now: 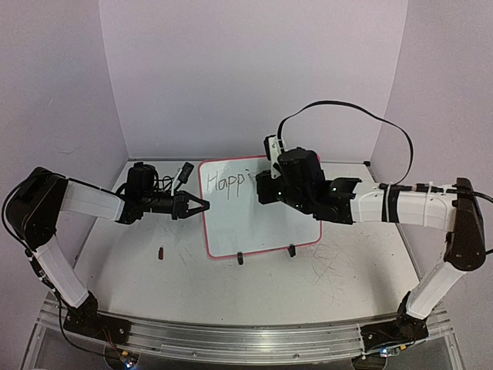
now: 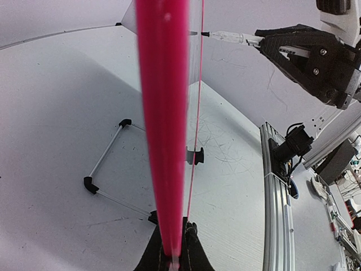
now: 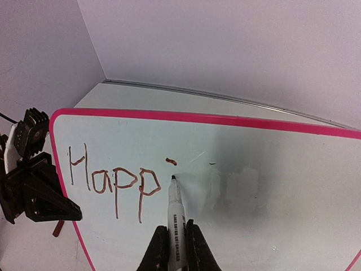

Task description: Write a sentence on the whiteboard

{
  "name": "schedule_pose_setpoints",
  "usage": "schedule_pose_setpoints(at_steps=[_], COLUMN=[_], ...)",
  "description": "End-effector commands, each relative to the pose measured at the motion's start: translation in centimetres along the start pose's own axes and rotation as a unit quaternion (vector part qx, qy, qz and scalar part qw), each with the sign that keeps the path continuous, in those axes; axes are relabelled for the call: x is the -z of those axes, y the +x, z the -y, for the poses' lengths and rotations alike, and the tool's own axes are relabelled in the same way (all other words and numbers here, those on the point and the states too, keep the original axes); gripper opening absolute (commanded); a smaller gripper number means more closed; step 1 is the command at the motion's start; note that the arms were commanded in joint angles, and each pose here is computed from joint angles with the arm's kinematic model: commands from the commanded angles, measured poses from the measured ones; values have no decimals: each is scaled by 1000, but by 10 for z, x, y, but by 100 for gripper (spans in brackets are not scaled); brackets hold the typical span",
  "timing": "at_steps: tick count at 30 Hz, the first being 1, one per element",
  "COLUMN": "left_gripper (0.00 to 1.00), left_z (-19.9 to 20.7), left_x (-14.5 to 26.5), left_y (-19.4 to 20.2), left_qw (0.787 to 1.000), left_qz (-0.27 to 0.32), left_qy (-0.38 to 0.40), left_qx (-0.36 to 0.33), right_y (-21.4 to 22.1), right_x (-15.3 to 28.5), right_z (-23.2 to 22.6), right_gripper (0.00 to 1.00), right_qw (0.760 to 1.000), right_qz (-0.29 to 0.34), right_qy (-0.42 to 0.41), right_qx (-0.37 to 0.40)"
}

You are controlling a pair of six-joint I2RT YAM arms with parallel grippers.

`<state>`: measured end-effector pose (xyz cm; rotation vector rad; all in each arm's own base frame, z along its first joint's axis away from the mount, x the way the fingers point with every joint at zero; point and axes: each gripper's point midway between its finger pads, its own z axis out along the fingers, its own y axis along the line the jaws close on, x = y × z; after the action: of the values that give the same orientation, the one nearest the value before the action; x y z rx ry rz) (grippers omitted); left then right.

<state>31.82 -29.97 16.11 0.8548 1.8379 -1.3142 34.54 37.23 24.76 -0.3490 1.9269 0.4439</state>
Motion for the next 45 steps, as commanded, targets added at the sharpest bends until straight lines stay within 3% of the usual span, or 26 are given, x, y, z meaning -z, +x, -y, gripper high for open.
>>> schedule_pose_setpoints(at_steps=[1,22,36,45], left_gripper=[0,0,0,0], left_z=[-3,-3,-3,-3], left_x=[0,-1,-1,-1], left_y=[-10,-9,-9,-10], left_qw=[1000,1000,1000,1000], left_qz=[4,2,2,3], left_qy=[-21,-19,-19,-19], left_qx=[-22,-20,-19,-19], right_y=[-18,24,-27,-26], right_x=[-1,2,19,15], right_z=[1,0,-7,9], right_gripper=[0,0,0,0], right_qw=[1000,999,999,999], right_qz=[21,-33,25,30], right_qy=[13,4,-13,6], right_qx=[-8,-14,-28,-17])
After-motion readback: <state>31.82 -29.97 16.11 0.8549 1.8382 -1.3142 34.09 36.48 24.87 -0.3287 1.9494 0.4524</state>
